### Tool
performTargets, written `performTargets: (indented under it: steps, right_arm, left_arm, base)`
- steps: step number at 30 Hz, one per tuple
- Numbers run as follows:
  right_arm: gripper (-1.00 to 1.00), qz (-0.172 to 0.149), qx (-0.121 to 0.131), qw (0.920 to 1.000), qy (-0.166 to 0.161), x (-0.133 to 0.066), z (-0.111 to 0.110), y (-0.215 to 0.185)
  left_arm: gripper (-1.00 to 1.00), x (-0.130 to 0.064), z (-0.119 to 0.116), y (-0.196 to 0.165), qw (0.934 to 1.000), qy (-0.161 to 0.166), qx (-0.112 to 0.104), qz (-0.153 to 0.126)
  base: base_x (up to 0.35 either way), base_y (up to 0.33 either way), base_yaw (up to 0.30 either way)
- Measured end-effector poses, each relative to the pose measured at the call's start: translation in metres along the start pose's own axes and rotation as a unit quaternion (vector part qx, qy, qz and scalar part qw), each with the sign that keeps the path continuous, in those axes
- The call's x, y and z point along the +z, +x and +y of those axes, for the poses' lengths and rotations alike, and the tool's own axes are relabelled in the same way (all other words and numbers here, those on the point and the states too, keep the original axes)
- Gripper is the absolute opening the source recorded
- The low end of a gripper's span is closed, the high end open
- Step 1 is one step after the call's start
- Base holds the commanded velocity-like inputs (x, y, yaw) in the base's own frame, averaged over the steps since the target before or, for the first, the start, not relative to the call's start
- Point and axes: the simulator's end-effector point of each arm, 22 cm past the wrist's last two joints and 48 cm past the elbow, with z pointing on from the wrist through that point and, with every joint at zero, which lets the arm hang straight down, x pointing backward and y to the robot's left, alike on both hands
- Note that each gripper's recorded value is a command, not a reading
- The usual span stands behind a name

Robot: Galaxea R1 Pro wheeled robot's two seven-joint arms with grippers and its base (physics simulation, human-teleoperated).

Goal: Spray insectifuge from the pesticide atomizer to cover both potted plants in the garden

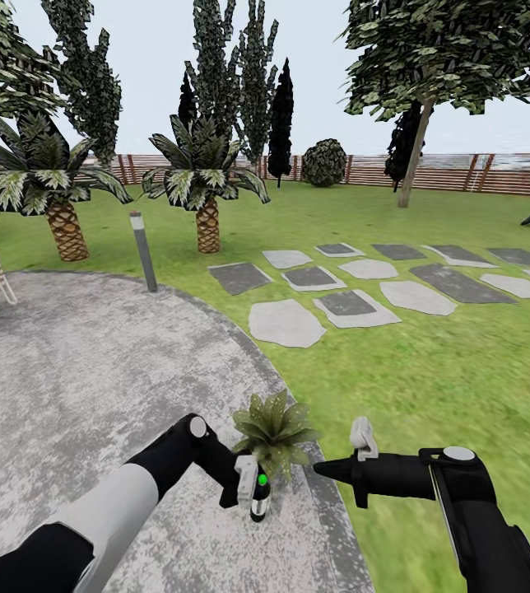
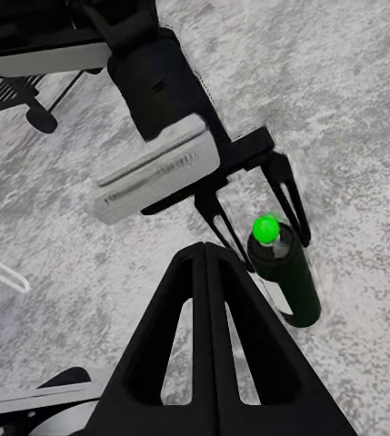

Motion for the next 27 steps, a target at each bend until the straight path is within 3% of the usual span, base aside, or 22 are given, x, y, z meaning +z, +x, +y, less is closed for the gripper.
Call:
performTargets:
  steps: [7,13,16,21,27]
  right_arm:
    - [-1.0,0.0,0.0,1.0,0.0,0.0,0.0,0.0]
    - [-1.0,-0.001,-0.004,1.0,0.001,-0.001,-0.001,0.0]
    - [-1.0,-0.002,-0.02,0.9998,0.002,-0.001,-0.002,0.0]
    - [-1.0,-0.001,-0.025,0.9997,0.004,-0.002,-0.003,0.001]
    - [-1.0,0.0,-0.034,0.9994,0.005,-0.003,-0.003,0.001]
  left_arm:
    - [-1.0,-0.001,-0.004,0.011,0.9996,0.01,0.005,0.025]
    - [-1.0,0.001,-0.005,0.01,0.9992,0.011,-0.021,0.031]
    - [-1.0,0.004,-0.004,0.003,0.9994,0.012,-0.019,0.028]
    - [-1.0,0.004,-0.013,0.0,0.9991,0.032,-0.018,0.023]
    - [-1.0,-0.002,-0.007,-0.013,0.9995,0.026,0.0,0.017]
  base:
    - [0.0,0.0,0.0]
    - [0.0,0.0,0.0]
    - [0.0,0.0,0.0]
    - [0.0,0.0,0.0]
    - [0.0,0.0,0.0]
